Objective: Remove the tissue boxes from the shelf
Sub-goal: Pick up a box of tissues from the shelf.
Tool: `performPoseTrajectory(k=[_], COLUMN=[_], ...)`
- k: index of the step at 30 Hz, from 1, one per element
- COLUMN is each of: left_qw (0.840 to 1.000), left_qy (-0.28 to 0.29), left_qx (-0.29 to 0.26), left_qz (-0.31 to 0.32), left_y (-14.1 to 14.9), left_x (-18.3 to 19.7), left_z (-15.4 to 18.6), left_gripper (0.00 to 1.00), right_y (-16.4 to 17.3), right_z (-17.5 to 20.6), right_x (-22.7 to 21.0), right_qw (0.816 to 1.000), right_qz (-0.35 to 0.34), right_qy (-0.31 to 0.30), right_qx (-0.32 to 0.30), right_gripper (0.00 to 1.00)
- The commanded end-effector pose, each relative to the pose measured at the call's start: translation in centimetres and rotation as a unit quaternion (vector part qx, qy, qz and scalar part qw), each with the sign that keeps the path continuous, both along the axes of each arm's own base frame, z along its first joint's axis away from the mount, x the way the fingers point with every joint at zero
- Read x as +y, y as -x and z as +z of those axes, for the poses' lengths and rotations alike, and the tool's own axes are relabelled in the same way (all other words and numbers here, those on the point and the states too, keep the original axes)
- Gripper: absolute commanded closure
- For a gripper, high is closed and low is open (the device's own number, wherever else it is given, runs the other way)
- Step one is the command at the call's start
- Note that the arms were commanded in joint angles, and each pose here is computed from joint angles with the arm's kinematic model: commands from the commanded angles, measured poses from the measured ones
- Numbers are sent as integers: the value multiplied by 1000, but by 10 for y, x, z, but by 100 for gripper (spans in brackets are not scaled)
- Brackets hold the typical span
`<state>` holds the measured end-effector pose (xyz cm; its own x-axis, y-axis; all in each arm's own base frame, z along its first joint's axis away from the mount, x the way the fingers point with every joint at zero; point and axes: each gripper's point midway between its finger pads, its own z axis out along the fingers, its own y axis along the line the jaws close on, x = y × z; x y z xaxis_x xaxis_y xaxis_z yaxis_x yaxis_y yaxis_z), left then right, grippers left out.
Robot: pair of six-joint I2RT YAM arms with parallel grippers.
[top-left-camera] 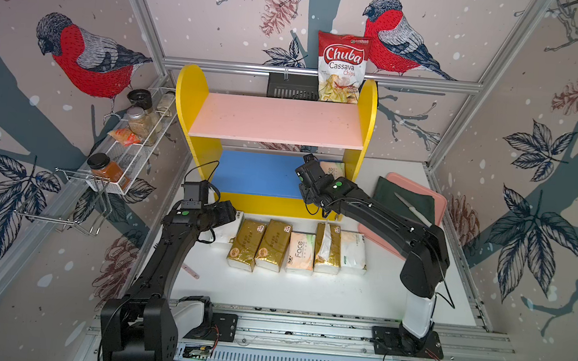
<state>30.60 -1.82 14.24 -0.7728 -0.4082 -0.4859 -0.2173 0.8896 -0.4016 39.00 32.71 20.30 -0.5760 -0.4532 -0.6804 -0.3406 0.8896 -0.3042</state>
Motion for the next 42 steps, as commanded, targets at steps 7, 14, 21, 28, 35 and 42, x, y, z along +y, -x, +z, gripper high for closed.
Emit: performPoseTrajectory(k=[7,14,21,28,35,42], left_qw=[1000,1000,1000,999,999,999], left_qy=[-6,-9,-12,-14,-9,0], left_qx=[-5,-10,-21,-30,-40,-43], left_qz=[-4,-4,-4,-6,-4,-9], left_y=[1,2,1,-1,-1,3], left_x=[0,1,1,1,0,-3], left_z=[2,7,19,30,40,40], left_gripper=[27,27,27,27,27,27], right_y=[-9,-8,-5,2,45,97], right_z=[-14,-20,-26,-15,26,54], right_x=[-10,-12,-11,-7,4,6], right_qw=[999,999,999,1000,998,996], right_qz=[-16,-15,-4,1,18,19], right_qy=[41,38,38,16,-47,-74], right_qx=[-7,-12,-3,-3,-33,-51], right_gripper=[33,57,98,100,100,100])
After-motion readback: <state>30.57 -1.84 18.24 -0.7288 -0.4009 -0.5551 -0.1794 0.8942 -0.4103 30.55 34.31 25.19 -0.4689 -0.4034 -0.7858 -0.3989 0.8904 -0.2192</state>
